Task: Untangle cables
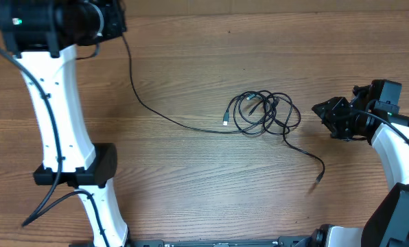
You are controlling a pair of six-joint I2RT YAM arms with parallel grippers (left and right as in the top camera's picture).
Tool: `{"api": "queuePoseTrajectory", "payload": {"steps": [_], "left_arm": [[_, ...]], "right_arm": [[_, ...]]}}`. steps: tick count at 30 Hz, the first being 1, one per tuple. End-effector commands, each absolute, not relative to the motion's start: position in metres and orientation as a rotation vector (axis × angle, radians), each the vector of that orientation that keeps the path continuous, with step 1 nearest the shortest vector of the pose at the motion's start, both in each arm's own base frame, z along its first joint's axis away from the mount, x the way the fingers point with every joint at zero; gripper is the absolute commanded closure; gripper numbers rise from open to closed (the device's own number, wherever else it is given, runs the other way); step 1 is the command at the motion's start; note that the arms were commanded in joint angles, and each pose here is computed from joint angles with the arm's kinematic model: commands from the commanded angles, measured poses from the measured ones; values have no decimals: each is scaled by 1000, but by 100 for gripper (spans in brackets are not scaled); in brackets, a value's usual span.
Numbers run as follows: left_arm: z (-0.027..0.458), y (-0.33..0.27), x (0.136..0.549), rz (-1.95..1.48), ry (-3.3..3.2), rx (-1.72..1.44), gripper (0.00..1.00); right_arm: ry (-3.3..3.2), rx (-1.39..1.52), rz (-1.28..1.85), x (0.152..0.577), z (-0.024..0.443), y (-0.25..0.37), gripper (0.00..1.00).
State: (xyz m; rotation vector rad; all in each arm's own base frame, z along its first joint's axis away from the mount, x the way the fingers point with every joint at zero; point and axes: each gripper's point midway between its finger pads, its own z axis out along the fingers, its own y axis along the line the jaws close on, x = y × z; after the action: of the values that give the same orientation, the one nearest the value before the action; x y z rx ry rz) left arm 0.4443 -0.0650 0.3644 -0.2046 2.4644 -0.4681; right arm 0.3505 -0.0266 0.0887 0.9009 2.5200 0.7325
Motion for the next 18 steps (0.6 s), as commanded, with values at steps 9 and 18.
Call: {"api": "queuePoseTrajectory", "payload": {"steps": [9,18], "left_arm": [[326,-82,462,-407,2554,-153,96],[325,-78,463,-365,2555,-162,96]], "right_arm": [[2449,546,855,358,150,34,54],[2545,601,399,352,116,95,55]]}}
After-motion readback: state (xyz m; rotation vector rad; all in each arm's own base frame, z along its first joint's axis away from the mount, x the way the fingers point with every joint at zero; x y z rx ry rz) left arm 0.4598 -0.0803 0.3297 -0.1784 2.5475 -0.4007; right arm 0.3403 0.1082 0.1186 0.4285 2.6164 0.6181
